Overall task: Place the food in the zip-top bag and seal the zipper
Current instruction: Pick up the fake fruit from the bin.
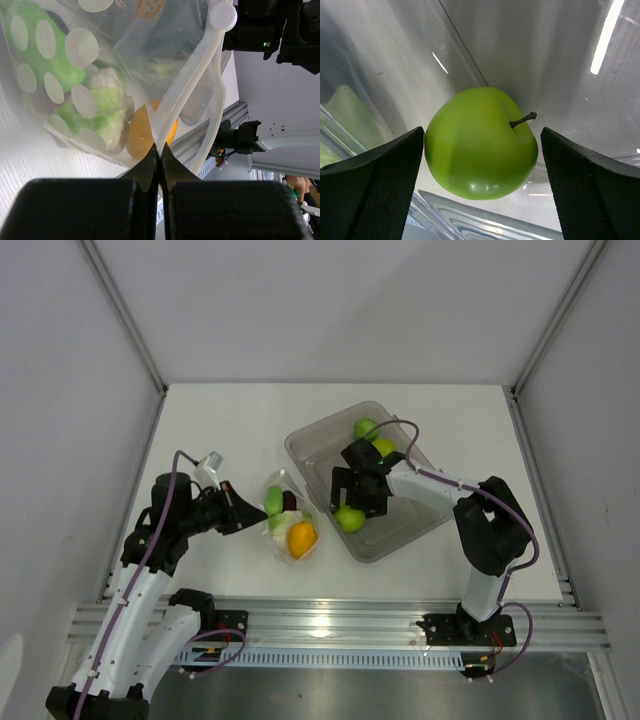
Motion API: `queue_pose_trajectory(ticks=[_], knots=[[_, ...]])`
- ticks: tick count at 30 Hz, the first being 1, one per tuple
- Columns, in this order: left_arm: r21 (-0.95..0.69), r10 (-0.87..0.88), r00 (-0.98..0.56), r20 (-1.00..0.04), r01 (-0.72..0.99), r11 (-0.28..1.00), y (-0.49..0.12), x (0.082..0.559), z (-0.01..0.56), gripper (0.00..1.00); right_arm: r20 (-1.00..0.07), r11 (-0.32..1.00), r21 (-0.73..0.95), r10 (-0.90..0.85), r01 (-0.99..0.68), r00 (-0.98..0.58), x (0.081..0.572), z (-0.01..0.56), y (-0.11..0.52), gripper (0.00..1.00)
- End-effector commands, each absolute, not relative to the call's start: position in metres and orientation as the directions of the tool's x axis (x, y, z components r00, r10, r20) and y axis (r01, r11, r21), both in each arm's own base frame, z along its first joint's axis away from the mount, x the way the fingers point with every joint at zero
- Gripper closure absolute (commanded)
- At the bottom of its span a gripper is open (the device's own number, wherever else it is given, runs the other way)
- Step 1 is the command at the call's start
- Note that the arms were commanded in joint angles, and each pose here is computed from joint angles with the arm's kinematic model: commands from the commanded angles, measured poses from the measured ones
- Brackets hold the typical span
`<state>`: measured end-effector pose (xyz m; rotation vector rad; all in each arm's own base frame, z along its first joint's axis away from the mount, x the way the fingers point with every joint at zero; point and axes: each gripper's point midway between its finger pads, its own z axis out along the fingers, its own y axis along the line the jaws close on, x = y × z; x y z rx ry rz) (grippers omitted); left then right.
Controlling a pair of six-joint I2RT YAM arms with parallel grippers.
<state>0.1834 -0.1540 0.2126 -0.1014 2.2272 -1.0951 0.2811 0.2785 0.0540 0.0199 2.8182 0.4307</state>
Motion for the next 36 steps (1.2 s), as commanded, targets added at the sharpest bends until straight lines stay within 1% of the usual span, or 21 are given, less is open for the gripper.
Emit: queue_pose_trajectory(ticks=[1,4,6,9,10,12,13,14,16,18,22,26,28,30,33,36], knots=[[-0.739,-0.337,-0.775,-0.535,0.235,0.631,-0.157,0.183,0.225,0.99,-0.319,0.945,0.327,0.088,-0.023,-0.944,0.288,0.064,0.290,0.01],[-0.741,-0.339,-0.776,-0.532,0.234,0.629,-0.157,0.183,0.224,0.99,-0.319,0.943,0.333,0.088,-0.025,-0.944,0.286,0.064,0.290,0.04],[-0.743,-0.339,-0.776,-0.532,0.236,0.627,-0.157,0.183,0.226,0.99,-0.311,0.943,0.333,0.088,-0.022,-0.946,0.284,0.062,0.289,0.08],[-0.742,-0.341,-0.774,-0.533,0.235,0.628,-0.157,0.182,0.225,0.99,-0.309,0.937,0.348,0.090,-0.024,-0.947,0.282,0.063,0.291,0.18],[-0.741,-0.341,-0.774,-0.533,0.234,0.629,-0.157,0.182,0.225,0.99,-0.311,0.938,0.347,0.093,-0.022,-0.946,0.281,0.063,0.290,0.25],[-0.742,-0.340,-0.776,-0.531,0.232,0.630,-0.157,0.182,0.224,0.99,-0.320,0.937,0.350,0.100,-0.019,-0.942,0.283,0.066,0.288,0.35],[-0.742,-0.340,-0.776,-0.531,0.232,0.630,-0.157,0.182,0.224,0.99,-0.325,0.933,0.360,0.104,-0.021,-0.940,0.283,0.072,0.287,0.49],[-0.741,-0.341,-0.775,-0.533,0.232,0.630,-0.156,0.182,0.224,0.99,-0.327,0.929,0.368,0.102,-0.027,-0.940,0.284,0.075,0.286,0.57],[-0.742,-0.344,-0.775,-0.530,0.228,0.630,-0.156,0.181,0.223,0.99,-0.336,0.922,0.387,0.113,-0.028,-0.935,0.287,0.087,0.281,0.67],[-0.744,-0.350,-0.774,-0.528,0.223,0.630,-0.156,0.182,0.225,0.99,-0.358,0.923,0.385,0.124,-0.025,-0.925,0.294,0.097,0.272,0.69],[-0.763,-0.407,-0.768,-0.494,0.159,0.626,-0.153,0.187,0.228,0.99,-0.407,0.917,0.396,0.134,-0.043,-0.904,0.301,0.130,0.256,0.77],[-0.774,-0.460,-0.770,-0.442,0.069,0.629,-0.149,0.190,0.227,1.00,-0.482,0.900,0.420,0.111,-0.118,-0.869,0.300,0.176,0.253,0.79],[-0.783,-0.489,-0.773,-0.404,0.015,0.622,-0.148,0.191,0.225,0.99,-0.513,0.872,0.458,0.100,-0.173,-0.852,0.294,0.203,0.257,0.81],[-0.778,-0.515,-0.765,-0.387,-0.029,0.627,-0.144,0.193,0.223,0.99,-0.545,0.839,0.490,0.083,-0.236,-0.834,0.285,0.228,0.261,0.82],[-0.773,-0.547,-0.744,-0.384,-0.065,0.631,-0.139,0.195,0.223,0.99,-0.591,0.781,0.523,0.044,-0.341,-0.806,0.268,0.258,0.275,0.83],[-0.776,-0.551,-0.745,-0.376,-0.072,0.627,-0.139,0.193,0.223,0.99,-0.662,0.725,0.511,-0.011,-0.462,-0.749,0.247,0.290,0.292,0.84]])
